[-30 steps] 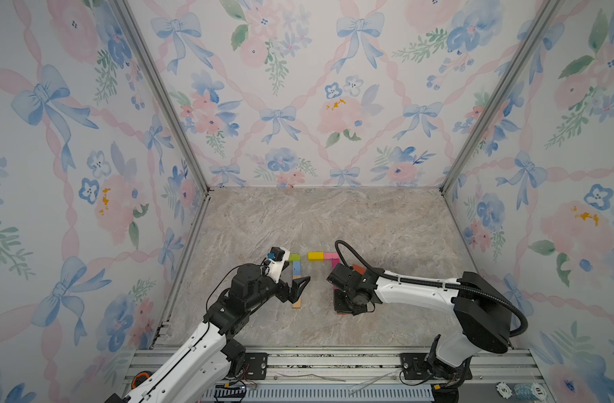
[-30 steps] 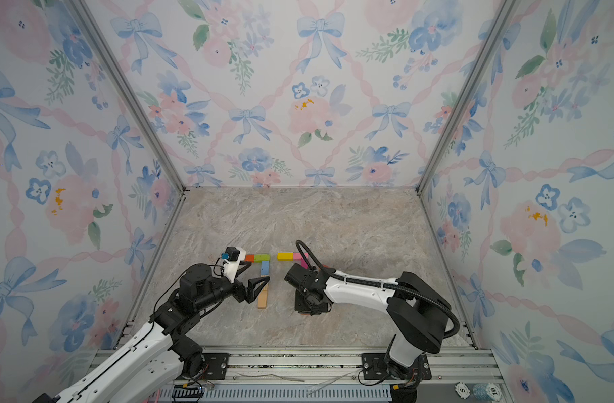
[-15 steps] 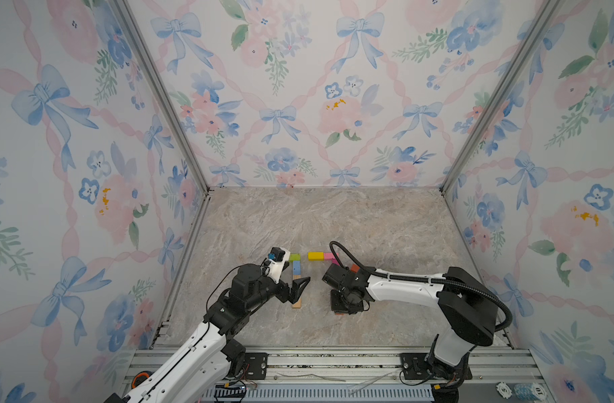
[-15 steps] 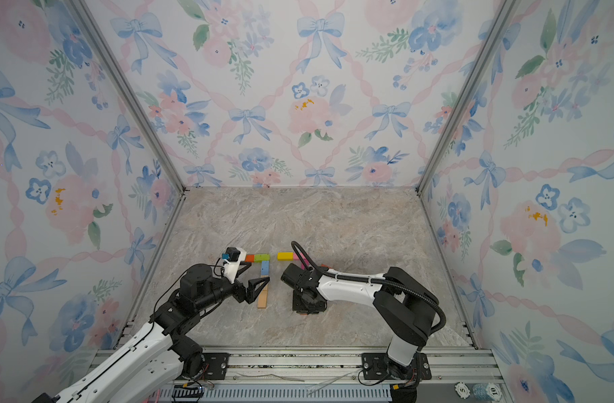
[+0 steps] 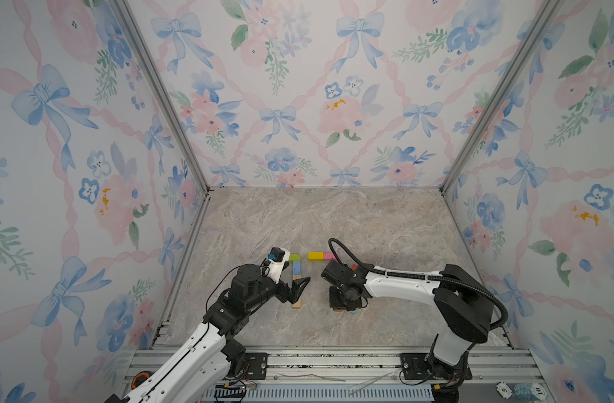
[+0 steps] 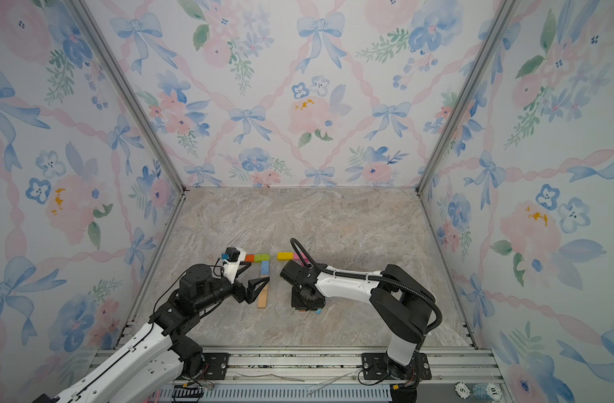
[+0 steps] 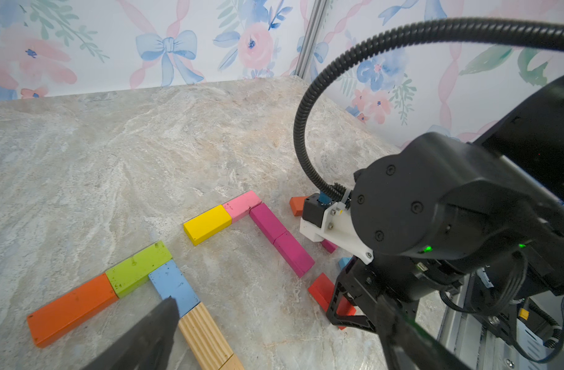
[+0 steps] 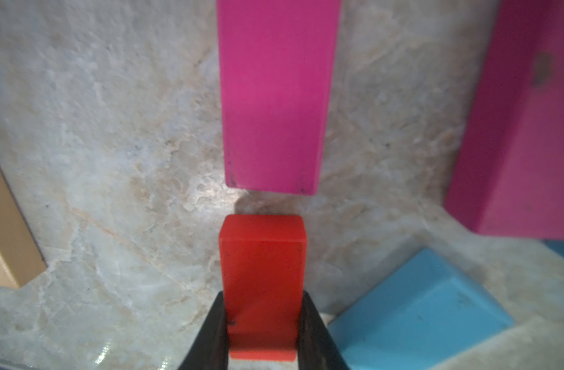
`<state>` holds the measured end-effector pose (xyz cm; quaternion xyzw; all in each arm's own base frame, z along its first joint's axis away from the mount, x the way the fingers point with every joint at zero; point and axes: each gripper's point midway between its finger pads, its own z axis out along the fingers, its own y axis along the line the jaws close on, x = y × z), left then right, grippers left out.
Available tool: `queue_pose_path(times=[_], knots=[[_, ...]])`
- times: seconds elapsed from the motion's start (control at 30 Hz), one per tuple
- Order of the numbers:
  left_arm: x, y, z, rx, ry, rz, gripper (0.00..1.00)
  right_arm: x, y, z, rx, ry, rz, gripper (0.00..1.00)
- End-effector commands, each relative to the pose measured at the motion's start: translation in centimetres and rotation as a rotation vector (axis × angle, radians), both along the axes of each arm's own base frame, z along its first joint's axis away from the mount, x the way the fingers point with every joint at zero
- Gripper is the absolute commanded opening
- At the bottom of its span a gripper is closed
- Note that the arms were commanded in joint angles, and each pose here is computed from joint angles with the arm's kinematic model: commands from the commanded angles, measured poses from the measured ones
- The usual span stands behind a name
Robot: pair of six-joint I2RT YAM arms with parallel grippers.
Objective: Assemble the number 7 with building blocks
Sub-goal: Assemble the building block at the center of the board.
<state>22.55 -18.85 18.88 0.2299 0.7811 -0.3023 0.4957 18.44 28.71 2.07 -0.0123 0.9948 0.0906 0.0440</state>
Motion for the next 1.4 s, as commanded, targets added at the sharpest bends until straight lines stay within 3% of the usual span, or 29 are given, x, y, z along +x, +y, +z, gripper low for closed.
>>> queue_pose_path(times=[0.0, 1.2, 1.27, 1.37], knots=[[-0.2, 0.0, -0.1, 0.010, -0.019, -0.008, 0.98, 0.3, -1.4, -1.4, -0.074, 0.014, -0.007, 0.17], [-0.2, 0.0, 0.1, 0.005, -0.033, -0.013, 0.98, 0.5, -3.0, -2.1, -0.129, 0.014, -0.028, 0.19], [-0.2, -0.1, 0.2, 0.004, -0.035, -0.013, 0.98, 0.5, -2.9, -2.1, -0.126, 0.015, -0.026, 0.23], [-0.2, -0.1, 0.1, 0.004, -0.034, -0.014, 0.98, 0.5, -2.8, -2.2, -0.123, 0.016, -0.024, 0.40]])
